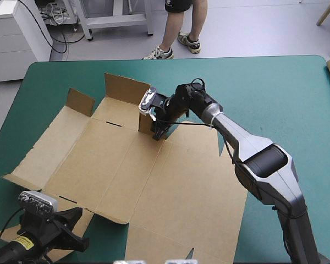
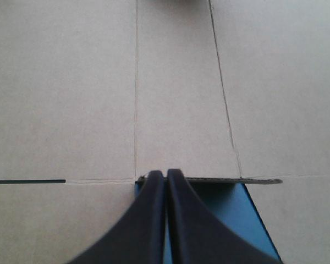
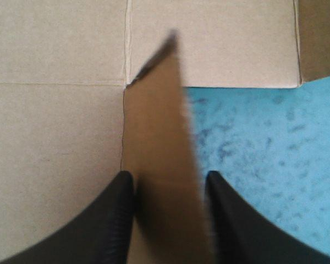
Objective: Fold the box
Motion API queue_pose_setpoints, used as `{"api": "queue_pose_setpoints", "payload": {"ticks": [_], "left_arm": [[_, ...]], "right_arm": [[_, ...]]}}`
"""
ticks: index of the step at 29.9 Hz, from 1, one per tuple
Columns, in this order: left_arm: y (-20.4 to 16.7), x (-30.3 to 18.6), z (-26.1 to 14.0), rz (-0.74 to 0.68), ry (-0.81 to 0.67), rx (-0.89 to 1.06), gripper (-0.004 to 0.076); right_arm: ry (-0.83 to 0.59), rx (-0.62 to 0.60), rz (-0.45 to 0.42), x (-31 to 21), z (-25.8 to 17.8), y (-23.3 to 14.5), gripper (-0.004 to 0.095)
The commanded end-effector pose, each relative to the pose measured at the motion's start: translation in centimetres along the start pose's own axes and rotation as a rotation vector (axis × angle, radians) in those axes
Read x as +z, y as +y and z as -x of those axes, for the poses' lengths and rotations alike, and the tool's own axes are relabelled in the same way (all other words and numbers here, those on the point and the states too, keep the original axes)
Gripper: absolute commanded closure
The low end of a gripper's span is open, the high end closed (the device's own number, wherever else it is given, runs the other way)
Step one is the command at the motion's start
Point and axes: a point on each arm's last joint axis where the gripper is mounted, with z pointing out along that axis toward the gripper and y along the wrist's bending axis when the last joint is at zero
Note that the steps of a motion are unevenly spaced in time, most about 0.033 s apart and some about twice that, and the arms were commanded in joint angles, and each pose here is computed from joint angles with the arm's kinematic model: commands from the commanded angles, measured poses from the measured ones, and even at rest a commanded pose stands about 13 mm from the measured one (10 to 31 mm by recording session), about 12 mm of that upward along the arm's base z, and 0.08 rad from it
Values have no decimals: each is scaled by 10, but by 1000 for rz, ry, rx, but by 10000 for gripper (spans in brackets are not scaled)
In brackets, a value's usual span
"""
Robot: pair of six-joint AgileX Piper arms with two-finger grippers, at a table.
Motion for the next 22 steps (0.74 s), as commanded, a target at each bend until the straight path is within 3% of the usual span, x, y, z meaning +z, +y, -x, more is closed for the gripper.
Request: {"api": "queue_pose_setpoints", "payload": {"ticks": [1, 2, 9, 18, 22], "left_arm": [[-1, -4, 11, -4, -70, -25, 731], [-1, -4, 11, -4, -70, -25, 731], [-1, -4, 11, -4, -70, -25, 731], [-1, -4, 11, -4, -70, -25, 731], [-1, -4, 11, -4, -70, -25, 731]], "right_arm": [[-124, -25, -52, -39, 24, -1, 840], [-133, -32, -45, -40, 25, 0, 931], [-137, -63, -40, -40, 25, 0, 930], [-127, -378, -141, -47, 30, -7, 929], [-161, -547, -134, -49, 38, -2, 929]]}}
